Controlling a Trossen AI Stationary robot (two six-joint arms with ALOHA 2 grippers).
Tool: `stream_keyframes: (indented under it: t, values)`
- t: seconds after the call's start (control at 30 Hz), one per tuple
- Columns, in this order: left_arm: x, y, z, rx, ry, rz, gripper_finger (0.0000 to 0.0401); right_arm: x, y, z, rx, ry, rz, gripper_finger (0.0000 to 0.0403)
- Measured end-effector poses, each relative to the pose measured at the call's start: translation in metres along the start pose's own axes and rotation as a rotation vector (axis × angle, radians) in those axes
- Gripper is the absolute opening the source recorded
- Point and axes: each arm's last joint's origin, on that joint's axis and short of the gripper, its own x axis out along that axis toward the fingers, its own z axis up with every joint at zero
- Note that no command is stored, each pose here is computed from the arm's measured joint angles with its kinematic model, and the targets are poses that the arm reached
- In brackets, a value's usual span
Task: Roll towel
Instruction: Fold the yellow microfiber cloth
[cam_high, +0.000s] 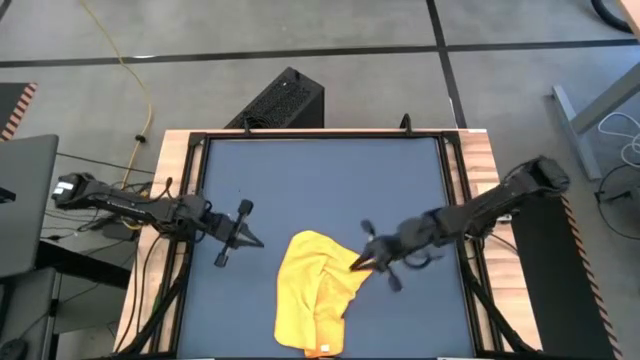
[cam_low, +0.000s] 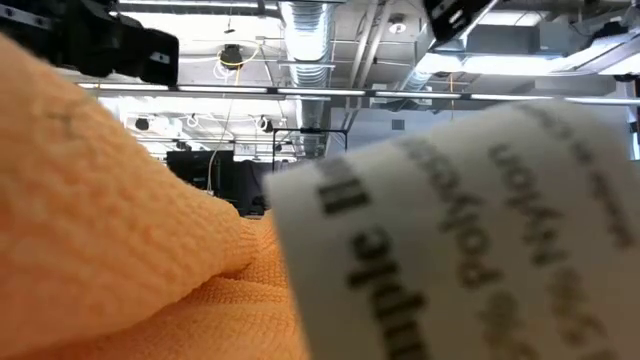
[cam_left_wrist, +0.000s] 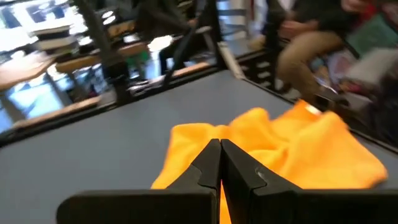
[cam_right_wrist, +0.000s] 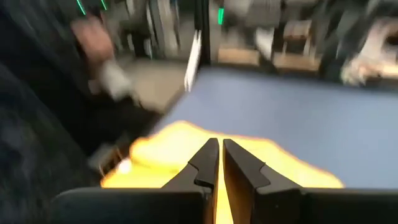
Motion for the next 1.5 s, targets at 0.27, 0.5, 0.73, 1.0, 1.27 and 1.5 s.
stream_keyframes:
  t: [0.27, 0.5, 0.73, 1.0, 1.27, 1.5]
  values:
    - [0.02, -0.025, 0.006, 0.14, 0.036, -0.148, 0.0, 0.07, 0.031, 0.014, 0.032, 0.44, -0.004, 0.0049]
    - [0.034, -0.032, 0.006, 0.172, 0.102, -0.129, 0.0, 0.113, 0.064, 0.017, -0.036, 0.663, 0.04, 0.0049]
    - [0.038, -0.032, 0.006, 0.172, 0.114, -0.129, 0.0, 0.153, 0.083, 0.005, -0.143, 0.741, 0.087, 0.0061]
    - [0.037, -0.032, 0.003, 0.189, 0.141, -0.116, 0.0, 0.178, 0.087, -0.022, -0.141, 0.813, 0.208, 0.012]
    - [0.037, -0.031, 0.0, 0.195, 0.19, -0.081, 0.0, 0.185, 0.081, -0.031, -0.243, 0.806, 0.249, 0.0171]
    - [0.036, -0.032, -0.001, 0.195, 0.202, -0.085, 0.0, 0.198, 0.079, -0.052, -0.41, 0.826, 0.271, 0.0171]
